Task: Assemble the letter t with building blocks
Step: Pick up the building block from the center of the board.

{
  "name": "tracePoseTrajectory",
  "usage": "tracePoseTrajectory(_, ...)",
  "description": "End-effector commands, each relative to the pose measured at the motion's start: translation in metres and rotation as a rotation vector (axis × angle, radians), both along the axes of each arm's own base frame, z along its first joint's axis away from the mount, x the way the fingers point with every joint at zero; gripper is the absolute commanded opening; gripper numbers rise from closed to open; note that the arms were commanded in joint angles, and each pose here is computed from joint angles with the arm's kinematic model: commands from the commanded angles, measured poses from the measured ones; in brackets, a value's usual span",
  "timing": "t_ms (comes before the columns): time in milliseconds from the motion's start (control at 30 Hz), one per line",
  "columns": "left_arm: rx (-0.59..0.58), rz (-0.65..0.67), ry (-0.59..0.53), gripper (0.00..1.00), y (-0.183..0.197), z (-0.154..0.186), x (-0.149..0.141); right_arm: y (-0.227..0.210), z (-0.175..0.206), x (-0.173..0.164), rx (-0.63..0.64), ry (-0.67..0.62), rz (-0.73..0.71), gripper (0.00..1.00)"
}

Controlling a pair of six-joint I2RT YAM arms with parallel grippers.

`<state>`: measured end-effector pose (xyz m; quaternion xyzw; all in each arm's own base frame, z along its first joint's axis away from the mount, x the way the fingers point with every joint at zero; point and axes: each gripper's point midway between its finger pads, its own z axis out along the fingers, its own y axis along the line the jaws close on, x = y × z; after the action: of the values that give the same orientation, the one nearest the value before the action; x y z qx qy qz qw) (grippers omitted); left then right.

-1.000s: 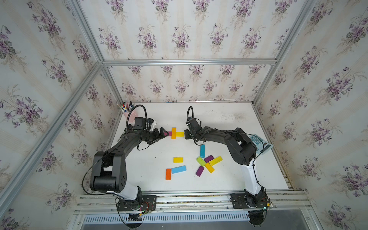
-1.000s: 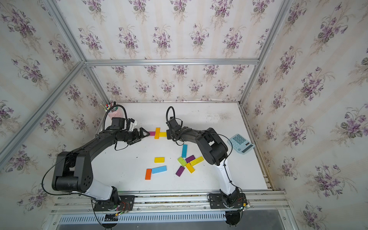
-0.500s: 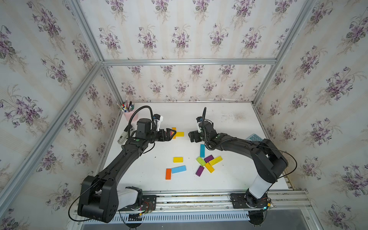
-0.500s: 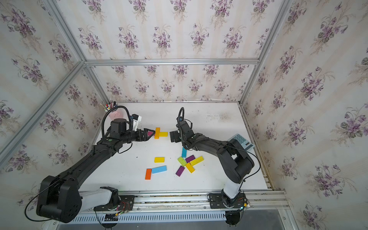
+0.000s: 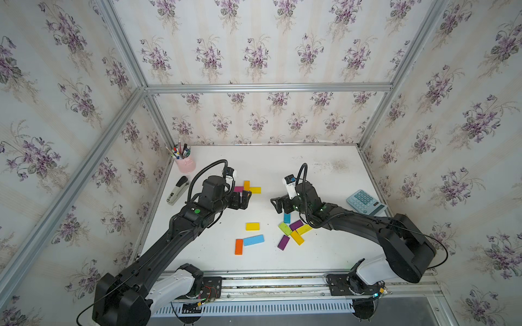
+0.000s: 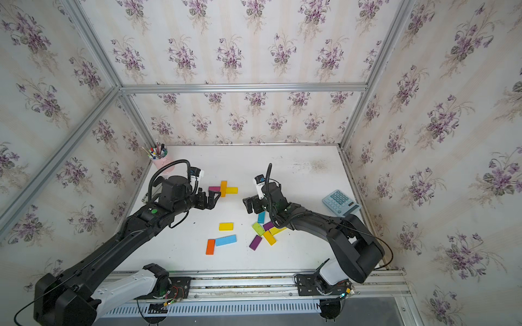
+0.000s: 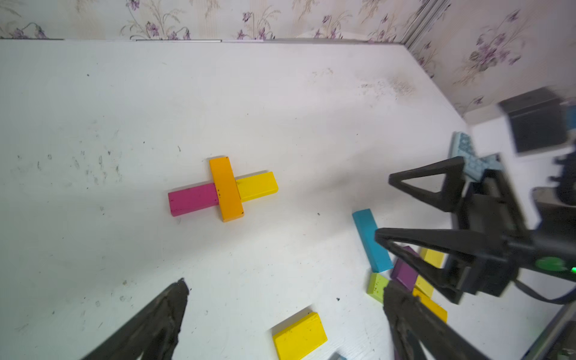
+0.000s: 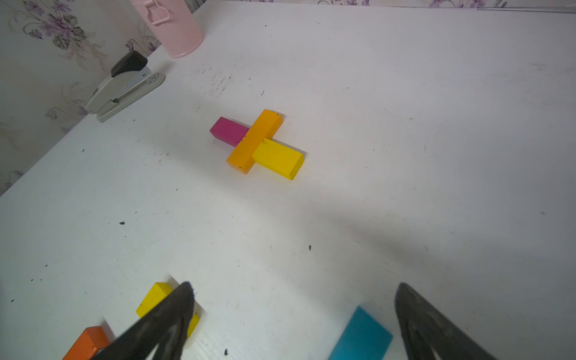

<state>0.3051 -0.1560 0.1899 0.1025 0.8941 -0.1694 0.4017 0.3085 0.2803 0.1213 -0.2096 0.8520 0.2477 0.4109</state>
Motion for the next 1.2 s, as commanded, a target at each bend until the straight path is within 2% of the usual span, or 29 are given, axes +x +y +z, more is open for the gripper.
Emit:
tracePoseTrajectory(0, 0.179, 0.06, 0.127, 1.0, 0.014, -0.028, -0.016, 0.0, 0.009, -0.012, 0.055, 0.006, 0.027, 1.0)
tracePoseTrajectory(67, 0.328, 0.17, 0.247, 0.97, 0.03, -0.041, -0.032, -0.001, 0.004, -0.025, 0.062, 0.031, 0.064, 1.0)
tracePoseTrajectory(133, 0.408, 0.275, 0.368, 0.94, 0.04, -0.054, -0.051, 0.003, -0.002, -0.039, 0.068, 0.046, 0.12, 1.0)
tracePoseTrajectory(200, 0.42, 0.367, 0.512, 0.87, 0.044, -0.074, -0.073, 0.01, -0.005, -0.053, 0.088, 0.07, 0.193, 1.0)
tracePoseTrajectory(233, 0.417, 0.385, 0.574, 0.8, 0.04, -0.085, -0.084, 0.014, -0.006, -0.06, 0.092, 0.081, 0.23, 1.0)
tracePoseTrajectory(333, 0.352, 0.384, 0.668, 0.67, 0.023, -0.111, -0.11, 0.027, -0.01, -0.08, 0.079, 0.088, 0.317, 1.0)
tracePoseTrajectory(433, 0.229, 0.376, 0.707, 0.59, 0.011, -0.128, -0.126, 0.028, -0.017, -0.1, 0.09, 0.096, 0.365, 1.0)
tracePoseTrajectory(533, 0.184, 0.351, 0.724, 0.56, 0.007, -0.137, -0.137, 0.025, -0.021, -0.113, 0.135, 0.109, 0.391, 1.0)
tracePoseTrajectory(633, 0.215, 0.348, 0.744, 0.56, 0.013, -0.145, -0.148, 0.026, -0.023, -0.119, 0.133, 0.109, 0.412, 1.0)
tracePoseTrajectory(733, 0.177, 0.302, 0.743, 0.56, 0.001, -0.15, -0.15, 0.028, -0.019, -0.12, 0.142, 0.098, 0.424, 1.0)
tracePoseTrajectory(833, 0.196, 0.303, 0.741, 0.57, 0.001, -0.152, -0.153, 0.027, -0.018, -0.12, 0.141, 0.091, 0.42, 1.0)
tracePoseTrajectory(1167, 0.234, 0.296, 0.727, 0.56, 0.003, -0.161, -0.15, 0.028, -0.02, -0.12, 0.139, 0.094, 0.424, 1.0)
